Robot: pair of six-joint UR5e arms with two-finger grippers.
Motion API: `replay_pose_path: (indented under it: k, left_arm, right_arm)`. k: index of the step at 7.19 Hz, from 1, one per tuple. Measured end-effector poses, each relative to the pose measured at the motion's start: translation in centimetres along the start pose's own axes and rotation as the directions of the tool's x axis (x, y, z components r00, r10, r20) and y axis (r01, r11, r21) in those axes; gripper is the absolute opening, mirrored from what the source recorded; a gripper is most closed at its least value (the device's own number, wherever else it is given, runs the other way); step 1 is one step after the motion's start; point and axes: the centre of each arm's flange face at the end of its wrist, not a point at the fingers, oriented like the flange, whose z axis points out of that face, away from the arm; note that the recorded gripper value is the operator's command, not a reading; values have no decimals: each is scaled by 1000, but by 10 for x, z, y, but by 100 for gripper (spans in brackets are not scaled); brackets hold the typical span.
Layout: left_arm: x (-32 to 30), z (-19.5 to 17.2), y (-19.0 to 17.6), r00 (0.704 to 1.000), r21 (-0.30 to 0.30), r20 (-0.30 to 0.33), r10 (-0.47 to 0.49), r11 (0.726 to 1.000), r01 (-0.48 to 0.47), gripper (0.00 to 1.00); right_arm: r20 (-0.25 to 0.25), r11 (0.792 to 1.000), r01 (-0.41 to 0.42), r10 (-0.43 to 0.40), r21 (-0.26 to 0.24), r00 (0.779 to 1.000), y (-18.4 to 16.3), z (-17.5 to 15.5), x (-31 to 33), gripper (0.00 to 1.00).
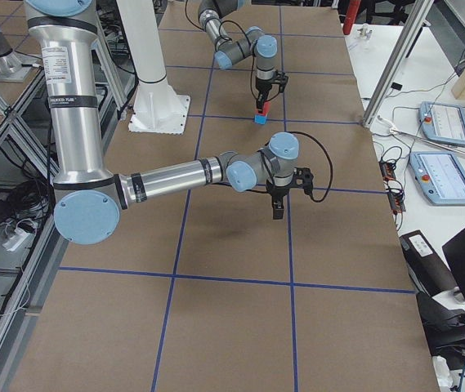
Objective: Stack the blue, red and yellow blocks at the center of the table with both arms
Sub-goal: 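Lower the red cube onto the blue cube with the left gripper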
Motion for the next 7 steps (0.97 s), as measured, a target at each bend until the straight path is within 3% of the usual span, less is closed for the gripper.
replay_pose_path:
  k: [3,4,5,7]
  left_arm:
    - [-2,-1,-1,1000,2,1,-1,1000,1,0]
    - [-2,-1,-1,1000,2,0,-1,1000,1,16]
    - [-2,-1,-1,1000,2,0,-1,1000,1,53]
    - [-2,0,0,1000,4,2,-2,1000,2,86]
  right_arm:
    - [0,1000,0,0,2,1000,0,-1,0,100]
    - [0,1000,-1,1,2,1000,0,-1,0,100]
    - [0,1000,-2,2,2,1000,0,-1,0,100]
    - [-1,1000,-3,3,2,1000,0,-1,0,100]
